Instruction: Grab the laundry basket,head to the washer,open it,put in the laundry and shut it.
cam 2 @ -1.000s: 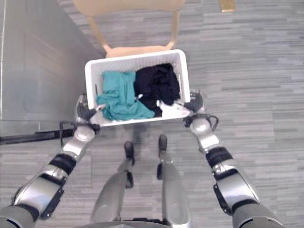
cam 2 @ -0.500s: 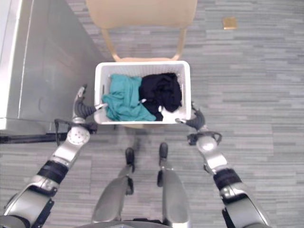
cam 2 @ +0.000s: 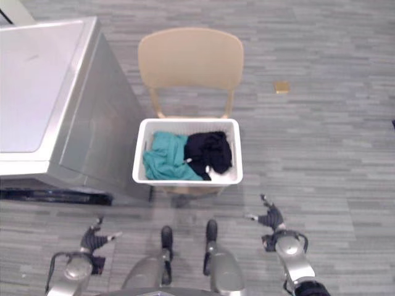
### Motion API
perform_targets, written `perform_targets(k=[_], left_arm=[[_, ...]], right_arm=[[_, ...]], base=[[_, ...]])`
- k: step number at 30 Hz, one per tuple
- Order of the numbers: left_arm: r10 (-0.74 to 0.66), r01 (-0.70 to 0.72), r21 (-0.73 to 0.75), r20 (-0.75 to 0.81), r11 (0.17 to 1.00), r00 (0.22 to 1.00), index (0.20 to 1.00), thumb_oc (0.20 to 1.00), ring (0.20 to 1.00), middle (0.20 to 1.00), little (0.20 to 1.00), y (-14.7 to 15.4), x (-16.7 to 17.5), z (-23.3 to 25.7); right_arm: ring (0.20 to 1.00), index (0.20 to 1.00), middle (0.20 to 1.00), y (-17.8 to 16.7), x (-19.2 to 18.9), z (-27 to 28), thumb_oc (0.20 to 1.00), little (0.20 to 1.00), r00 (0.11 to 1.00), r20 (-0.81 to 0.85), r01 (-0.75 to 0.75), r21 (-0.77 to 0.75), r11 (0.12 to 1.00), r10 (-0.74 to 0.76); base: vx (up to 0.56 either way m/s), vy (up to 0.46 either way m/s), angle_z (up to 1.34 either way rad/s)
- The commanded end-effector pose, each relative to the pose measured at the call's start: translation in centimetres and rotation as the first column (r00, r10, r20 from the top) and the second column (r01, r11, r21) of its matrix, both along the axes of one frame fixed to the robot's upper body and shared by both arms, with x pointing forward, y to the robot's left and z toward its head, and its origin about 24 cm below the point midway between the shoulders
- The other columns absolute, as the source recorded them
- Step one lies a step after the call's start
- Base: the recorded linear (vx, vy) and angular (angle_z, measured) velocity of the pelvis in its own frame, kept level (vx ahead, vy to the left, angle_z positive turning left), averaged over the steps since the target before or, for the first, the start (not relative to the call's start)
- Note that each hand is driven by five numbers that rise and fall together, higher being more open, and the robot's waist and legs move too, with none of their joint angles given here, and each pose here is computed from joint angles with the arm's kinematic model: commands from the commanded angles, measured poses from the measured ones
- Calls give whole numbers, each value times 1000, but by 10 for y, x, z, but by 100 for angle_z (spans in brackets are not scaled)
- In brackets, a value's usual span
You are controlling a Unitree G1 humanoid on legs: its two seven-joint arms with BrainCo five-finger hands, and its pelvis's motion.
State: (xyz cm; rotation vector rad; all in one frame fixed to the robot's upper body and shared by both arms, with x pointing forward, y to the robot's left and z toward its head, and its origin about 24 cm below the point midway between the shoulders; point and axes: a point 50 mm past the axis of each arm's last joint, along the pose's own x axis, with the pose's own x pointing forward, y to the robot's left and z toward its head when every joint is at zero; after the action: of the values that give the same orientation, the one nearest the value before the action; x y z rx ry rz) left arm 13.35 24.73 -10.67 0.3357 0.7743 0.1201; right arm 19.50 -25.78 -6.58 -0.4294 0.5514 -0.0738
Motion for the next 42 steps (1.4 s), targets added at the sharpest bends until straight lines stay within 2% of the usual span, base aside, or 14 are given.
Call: perform_targets(k=[1, 11, 17, 21, 25, 26, 32, 34, 42], left_arm=[[9, -13, 42, 78, 999, 997, 1000, 1000, 1000, 1000, 1000, 11, 31, 13], [69, -71, 37, 70, 997, 995, 1000, 1000, 1000, 1000, 1000, 3, 35, 5], [25, -28, 36, 82, 999, 996, 1000, 1000, 1000, 1000, 1000, -4, 38, 7], [17, -22, 56, 87, 998, 996, 1000, 1000, 1000, 1000, 1000, 2, 41, 11], [17, -26, 96, 93, 995, 996, 1000, 1000, 1000, 1000, 1000, 10, 46, 14], [18, -29, 95, 107, 995, 994, 1000, 1000, 1000, 1000, 1000, 10, 48, 16], [-8, 0, 85, 91, 996, 996, 1000, 1000, 1000, 1000, 1000, 4, 44, 13], [-8, 0, 85, 91, 996, 996, 1000, 1000, 1000, 1000, 1000, 4, 44, 13], [-32, 29, 83, 32, 996, 999, 1000, 1000, 1000, 1000, 1000, 0, 32, 3]], right_arm=[[1000, 1000, 1000, 10, 11, 7, 1000, 1000, 998, 51, -45, 5, 999, 45], [1000, 1000, 1000, 24, 4, -9, 1000, 1000, 999, -15, -47, 26, 999, 47], [1000, 1000, 1000, 25, -1, -15, 1000, 1000, 999, -43, -6, 43, 999, 8], [1000, 1000, 1000, 41, 9, -13, 1000, 1000, 999, -24, -40, 76, 996, 42], [1000, 1000, 1000, 59, 22, -6, 1000, 1000, 994, 16, -106, 91, 990, 105], [1000, 1000, 1000, 70, 31, 5, 1000, 1000, 983, 72, -173, 91, 981, 167], [1000, 1000, 1000, 94, 60, 36, 1000, 1000, 934, 215, -303, 53, 951, 286], [1000, 1000, 1000, 94, 60, 36, 1000, 1000, 934, 215, -304, 54, 951, 286], [1000, 1000, 1000, 116, 104, 79, 1000, 1000, 880, 377, -328, 39, 944, 290]], base=[[-128, -33, 44], [-9, 97, 83], [157, 288, 97], [118, 326, 43], [57, 202, 4], [83, 148, 5], [22, 20, 42], [14, -27, 65], [-12, -23, 30]])
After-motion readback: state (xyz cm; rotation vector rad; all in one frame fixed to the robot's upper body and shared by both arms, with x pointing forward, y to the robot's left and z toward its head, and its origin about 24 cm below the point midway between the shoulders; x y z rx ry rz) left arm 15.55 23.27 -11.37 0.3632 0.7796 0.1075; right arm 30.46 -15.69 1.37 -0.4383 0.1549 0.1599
